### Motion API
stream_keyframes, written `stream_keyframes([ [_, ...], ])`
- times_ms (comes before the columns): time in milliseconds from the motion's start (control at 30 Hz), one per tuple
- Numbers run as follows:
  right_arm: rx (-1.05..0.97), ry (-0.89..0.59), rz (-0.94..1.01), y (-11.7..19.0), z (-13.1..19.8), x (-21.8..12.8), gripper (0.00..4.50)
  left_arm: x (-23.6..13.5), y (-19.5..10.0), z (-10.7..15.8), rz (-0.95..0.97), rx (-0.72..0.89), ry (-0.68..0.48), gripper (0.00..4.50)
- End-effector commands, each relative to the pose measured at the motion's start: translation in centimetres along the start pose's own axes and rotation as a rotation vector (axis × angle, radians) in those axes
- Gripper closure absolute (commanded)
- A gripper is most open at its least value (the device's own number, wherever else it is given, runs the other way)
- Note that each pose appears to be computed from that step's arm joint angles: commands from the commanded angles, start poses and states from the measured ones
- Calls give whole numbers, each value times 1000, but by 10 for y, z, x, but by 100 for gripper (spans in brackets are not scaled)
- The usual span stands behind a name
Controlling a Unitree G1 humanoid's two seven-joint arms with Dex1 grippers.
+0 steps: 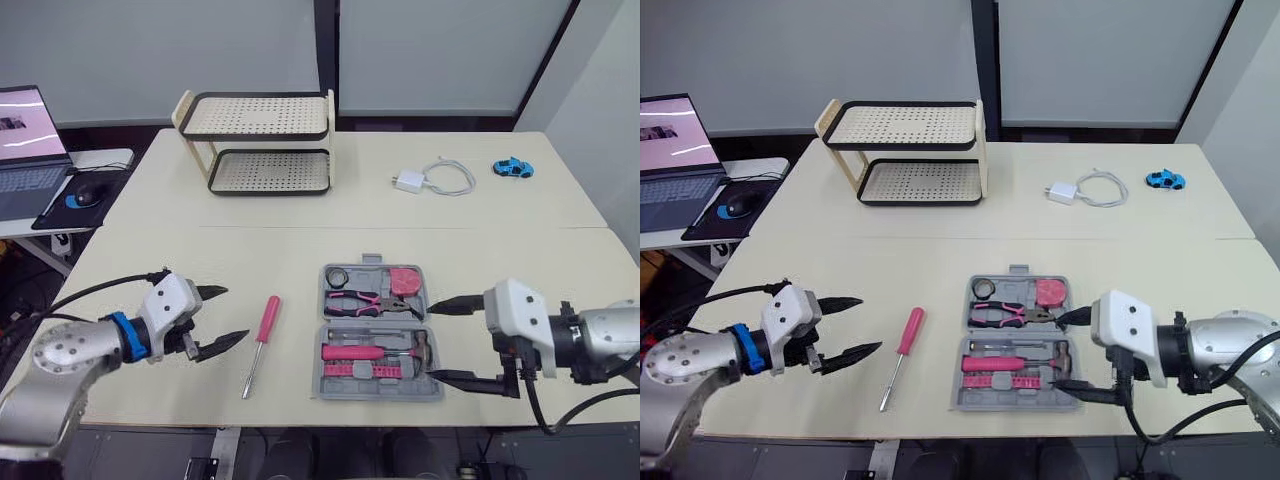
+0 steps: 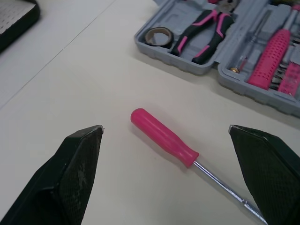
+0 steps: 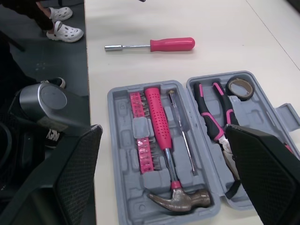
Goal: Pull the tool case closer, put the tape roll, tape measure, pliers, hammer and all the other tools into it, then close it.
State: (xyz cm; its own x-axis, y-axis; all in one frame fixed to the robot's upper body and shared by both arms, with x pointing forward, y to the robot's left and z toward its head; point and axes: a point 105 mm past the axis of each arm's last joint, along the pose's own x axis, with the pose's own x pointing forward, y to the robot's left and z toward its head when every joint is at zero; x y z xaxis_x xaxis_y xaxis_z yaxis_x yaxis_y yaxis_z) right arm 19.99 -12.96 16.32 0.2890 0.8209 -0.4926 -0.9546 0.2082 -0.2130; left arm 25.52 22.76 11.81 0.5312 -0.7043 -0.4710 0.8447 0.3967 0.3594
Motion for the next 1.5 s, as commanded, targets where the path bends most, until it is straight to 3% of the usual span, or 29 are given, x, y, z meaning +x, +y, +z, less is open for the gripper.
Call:
stream_keyframes([
  [33,-13,-19,1,7,6,10,0,3,4,-6,-179,250,54,3],
  [67,-10,-21,0,7,7,11,0,4,7,-8,-199,279,60,3],
  [267,60,-5,-1,10,4,21,0,22,17,-5,-544,889,115,3],
  [367,85,8,0,9,3,25,0,29,18,-5,-670,1046,115,3],
  [633,116,-3,13,12,9,31,0,55,13,-8,-880,1263,103,3],
  [933,136,-6,22,18,11,32,0,82,6,-5,-1031,1382,123,3],
  [1067,143,-2,20,18,11,31,0,93,2,-8,-1058,1411,135,85],
  [1400,153,5,11,18,11,28,0,96,1,-15,-1081,1483,118,393],
  [1500,153,4,12,17,11,28,0,91,4,-13,-1090,1502,107,395],
])
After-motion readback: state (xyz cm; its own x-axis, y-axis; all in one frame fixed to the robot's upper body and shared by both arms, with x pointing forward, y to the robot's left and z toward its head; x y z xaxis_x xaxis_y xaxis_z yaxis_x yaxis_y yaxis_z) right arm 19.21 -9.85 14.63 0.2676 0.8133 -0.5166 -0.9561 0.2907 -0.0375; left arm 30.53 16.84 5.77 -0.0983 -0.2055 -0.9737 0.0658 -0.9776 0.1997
